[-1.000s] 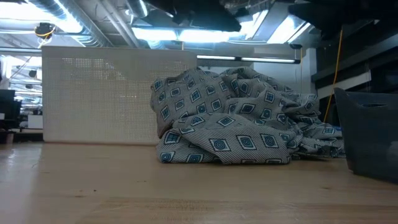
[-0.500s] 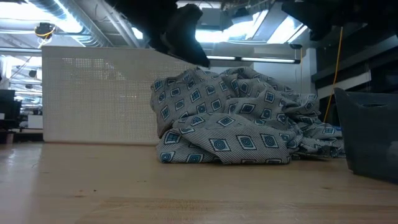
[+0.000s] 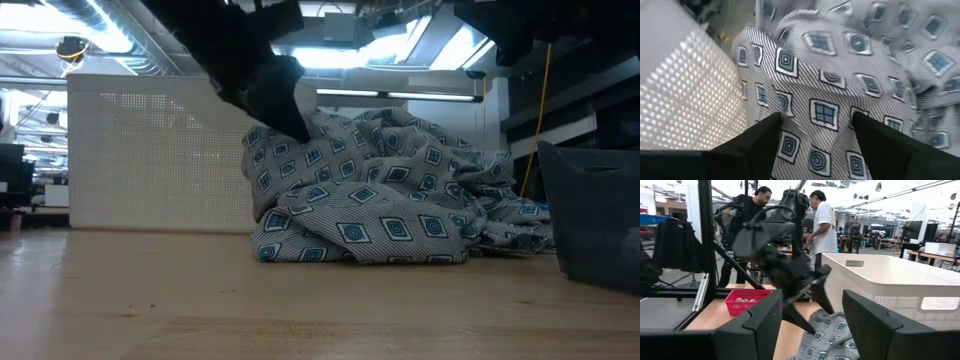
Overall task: Pick & Place Medicine items
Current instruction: Put the gray patient gown into the white bin
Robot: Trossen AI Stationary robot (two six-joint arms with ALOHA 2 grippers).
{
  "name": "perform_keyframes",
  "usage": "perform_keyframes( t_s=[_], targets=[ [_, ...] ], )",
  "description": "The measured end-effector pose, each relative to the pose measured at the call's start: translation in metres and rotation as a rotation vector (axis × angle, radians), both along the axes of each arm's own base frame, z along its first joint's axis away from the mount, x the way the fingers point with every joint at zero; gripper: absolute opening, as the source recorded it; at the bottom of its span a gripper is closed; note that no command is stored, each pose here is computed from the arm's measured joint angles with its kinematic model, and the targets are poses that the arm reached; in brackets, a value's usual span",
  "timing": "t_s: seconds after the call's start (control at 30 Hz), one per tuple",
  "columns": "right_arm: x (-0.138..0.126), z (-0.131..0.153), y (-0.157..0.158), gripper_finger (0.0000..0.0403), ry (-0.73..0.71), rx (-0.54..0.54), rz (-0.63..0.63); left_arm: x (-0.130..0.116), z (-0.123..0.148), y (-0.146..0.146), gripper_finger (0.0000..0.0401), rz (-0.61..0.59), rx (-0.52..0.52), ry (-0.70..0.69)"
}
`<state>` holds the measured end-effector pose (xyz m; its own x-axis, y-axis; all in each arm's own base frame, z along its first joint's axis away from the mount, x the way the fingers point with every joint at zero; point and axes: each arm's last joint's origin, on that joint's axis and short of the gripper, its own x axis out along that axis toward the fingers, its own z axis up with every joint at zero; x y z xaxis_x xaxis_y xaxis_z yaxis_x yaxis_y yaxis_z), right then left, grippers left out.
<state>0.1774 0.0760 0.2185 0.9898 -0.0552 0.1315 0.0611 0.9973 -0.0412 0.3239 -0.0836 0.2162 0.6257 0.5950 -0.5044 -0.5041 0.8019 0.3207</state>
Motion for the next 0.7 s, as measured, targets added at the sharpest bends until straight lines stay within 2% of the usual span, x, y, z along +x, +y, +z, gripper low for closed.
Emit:
perform_keyframes(
  t_s=[0.33,0.53,0.7],
  targets=[
    [0.001,-0.003,0.000,0.0210,0.028,0.013,0.034,0.007,-0.012,0.002,0.0269,-0.040,-0.101,0.017],
    [0.002,-0.004,-0.002,0.0210,0.033,0.031,0.061,0.020,-0.033,0.017,0.0272,-0.012,-0.104,0.056],
    [0.002,-0.005,-0.002,0.0210,0.045,0.026,0.062,0.033,-0.056,0.027,0.0272,-0.017,-0.162,0.071]
  ],
)
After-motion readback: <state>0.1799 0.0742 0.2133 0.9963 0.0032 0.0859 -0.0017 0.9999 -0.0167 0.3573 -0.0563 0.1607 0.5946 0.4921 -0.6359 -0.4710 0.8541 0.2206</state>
